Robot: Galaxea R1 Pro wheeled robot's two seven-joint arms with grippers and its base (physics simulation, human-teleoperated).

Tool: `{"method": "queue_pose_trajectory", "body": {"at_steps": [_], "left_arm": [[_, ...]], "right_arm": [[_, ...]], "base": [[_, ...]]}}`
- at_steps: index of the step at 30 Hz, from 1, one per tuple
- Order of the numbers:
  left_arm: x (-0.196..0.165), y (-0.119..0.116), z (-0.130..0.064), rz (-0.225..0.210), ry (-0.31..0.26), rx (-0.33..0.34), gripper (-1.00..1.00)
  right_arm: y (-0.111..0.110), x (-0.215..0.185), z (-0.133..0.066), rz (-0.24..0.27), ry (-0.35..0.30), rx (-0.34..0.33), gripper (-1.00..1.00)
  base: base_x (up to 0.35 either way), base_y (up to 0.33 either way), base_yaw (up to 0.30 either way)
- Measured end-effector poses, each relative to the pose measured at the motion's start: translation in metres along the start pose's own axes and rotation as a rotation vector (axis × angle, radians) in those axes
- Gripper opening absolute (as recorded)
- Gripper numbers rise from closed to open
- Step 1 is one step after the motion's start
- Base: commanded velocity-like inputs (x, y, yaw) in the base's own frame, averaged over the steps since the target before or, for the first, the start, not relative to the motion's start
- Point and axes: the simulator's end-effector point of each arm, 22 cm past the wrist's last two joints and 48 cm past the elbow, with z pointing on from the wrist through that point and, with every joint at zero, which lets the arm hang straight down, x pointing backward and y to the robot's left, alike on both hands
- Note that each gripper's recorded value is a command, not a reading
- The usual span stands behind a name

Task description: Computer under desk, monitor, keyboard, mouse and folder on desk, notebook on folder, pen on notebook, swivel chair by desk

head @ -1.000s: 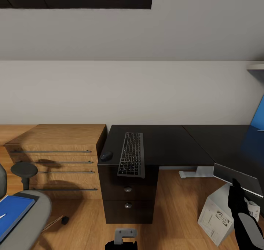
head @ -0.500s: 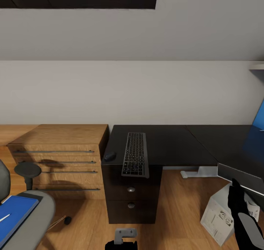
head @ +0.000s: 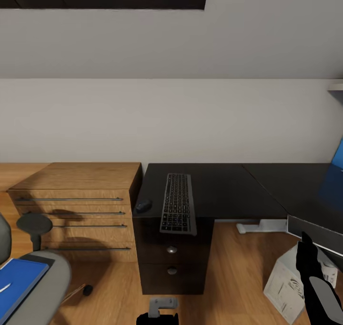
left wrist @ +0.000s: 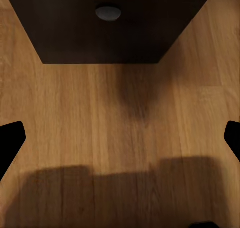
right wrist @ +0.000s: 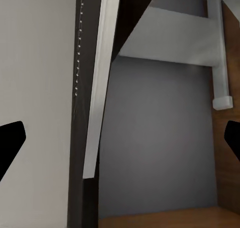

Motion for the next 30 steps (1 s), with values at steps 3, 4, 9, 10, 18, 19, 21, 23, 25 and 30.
{"method": "queue_pose_trajectory", "body": {"at_steps": [3,4,9,10,18,19,21,23,25,30], "left_arm": [[0.0005,0.0001,0.0002,0.001,0.002,0.000,1.00],[0.0007,0.0001,0.0003,0.001,0.002,0.000,1.00],[0.0011,0.0002,0.0005,0.001,0.003,-0.001,1.00],[0.0011,0.0002,0.0005,0.001,0.003,-0.001,1.00],[0.0014,0.0008,0.0006,0.002,0.002,-0.003,1.00],[0.0020,0.0010,0.0009,0.002,0.004,-0.004,1.00],[0.0044,0.0017,0.0019,0.004,0.010,-0.007,1.00],[0.0052,0.0019,0.0021,0.005,0.011,-0.007,1.00],[0.0054,0.0019,0.0022,0.005,0.012,-0.008,1.00],[0.0058,0.0020,0.0023,0.005,0.013,-0.008,1.00]], "right_arm": [[0.0000,-0.0001,0.0001,0.000,0.000,0.000,1.00],[0.0001,-0.0003,0.0002,-0.001,0.000,0.000,1.00],[0.0002,-0.0006,0.0004,-0.001,-0.001,0.000,1.00],[0.0002,-0.0006,0.0004,-0.001,-0.001,0.000,1.00],[0.0004,-0.0008,0.0003,-0.001,-0.001,-0.001,1.00],[0.0003,-0.0008,0.0003,-0.001,-0.001,-0.001,1.00],[0.0002,-0.0009,0.0004,-0.001,-0.002,-0.001,1.00],[0.0004,-0.0010,0.0004,-0.002,-0.002,-0.001,1.00],[0.0004,-0.0010,0.0004,-0.002,-0.002,-0.002,1.00],[0.0006,-0.0012,0.0005,-0.003,-0.002,-0.002,1.00]], "base": [[0.067,0.015,0.000],[0.023,0.005,0.000],[0.012,0.003,0.000],[0.005,0.001,0.000],[0.131,0.000,0.000],[0.047,0.000,0.000],[0.034,0.000,0.000],[0.018,0.000,0.000],[0.010,0.000,0.000],[0.004,0.000,0.000]]}}
